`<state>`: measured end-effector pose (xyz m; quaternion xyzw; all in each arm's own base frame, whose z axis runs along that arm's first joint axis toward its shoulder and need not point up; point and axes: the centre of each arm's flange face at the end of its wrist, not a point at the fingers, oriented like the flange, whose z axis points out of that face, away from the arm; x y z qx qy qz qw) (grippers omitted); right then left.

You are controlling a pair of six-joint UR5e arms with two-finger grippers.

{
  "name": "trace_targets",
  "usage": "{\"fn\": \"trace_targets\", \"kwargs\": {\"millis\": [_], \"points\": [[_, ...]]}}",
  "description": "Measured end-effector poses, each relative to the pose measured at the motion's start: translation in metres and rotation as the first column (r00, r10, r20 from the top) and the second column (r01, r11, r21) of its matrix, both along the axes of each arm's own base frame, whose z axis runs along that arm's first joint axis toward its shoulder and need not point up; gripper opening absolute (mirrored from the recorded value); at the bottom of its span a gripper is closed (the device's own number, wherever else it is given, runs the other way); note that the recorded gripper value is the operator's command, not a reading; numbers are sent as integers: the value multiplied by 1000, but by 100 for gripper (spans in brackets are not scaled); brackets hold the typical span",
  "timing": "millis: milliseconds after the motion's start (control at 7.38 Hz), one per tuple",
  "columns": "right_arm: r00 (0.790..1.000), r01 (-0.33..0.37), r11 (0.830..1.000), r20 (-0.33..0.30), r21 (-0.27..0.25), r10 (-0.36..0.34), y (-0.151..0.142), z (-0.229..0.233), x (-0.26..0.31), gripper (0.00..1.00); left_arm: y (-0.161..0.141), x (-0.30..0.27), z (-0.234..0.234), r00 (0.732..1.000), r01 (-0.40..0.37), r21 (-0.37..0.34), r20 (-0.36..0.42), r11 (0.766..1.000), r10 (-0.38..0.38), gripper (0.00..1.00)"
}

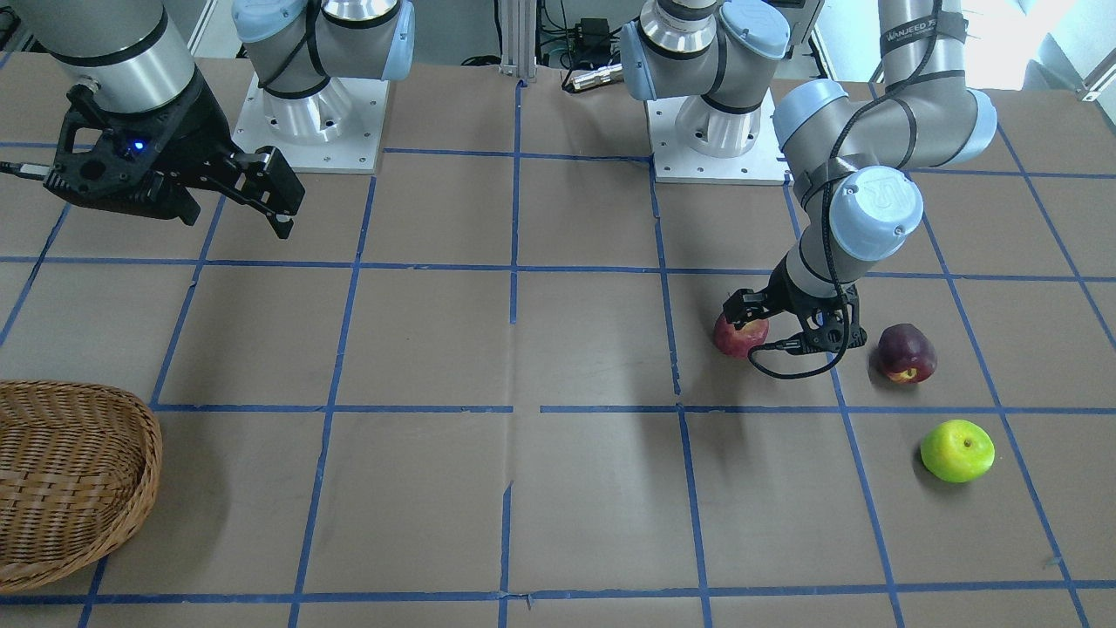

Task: Put all apples into basket
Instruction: 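Lower the left gripper over the red-yellow apple and close on it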

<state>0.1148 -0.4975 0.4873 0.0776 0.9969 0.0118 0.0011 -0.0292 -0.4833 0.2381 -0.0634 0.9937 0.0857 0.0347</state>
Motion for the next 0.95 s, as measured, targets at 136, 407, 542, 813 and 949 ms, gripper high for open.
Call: {"fn": "trace_targets", "kwargs": {"millis": [136,407,542,813,949], "points": [[1000,0,1000,-1,1,0,0,0,0,100,0,-1,-3,1000,-5,4,-5,1000,5,100],[1000,-2,1000,-4,2,2,0,-1,0,100,0,-3,-6,1000,-12,7,-26,1000,12,100],[1000,-3,1000,-6,3,3,0,-2,-1,100,0,-3,-7,999,-17,9,-32,1000,17,100],[1000,-3,1000,-8,5,3,0,-2,-1,100,1,-4,-9,999,-21,18,-38,1000,22,100],[1000,-3,1000,-7,4,3,0,-2,-1,100,1,-4,-11,999,-21,24,-40,999,22,100]]}}
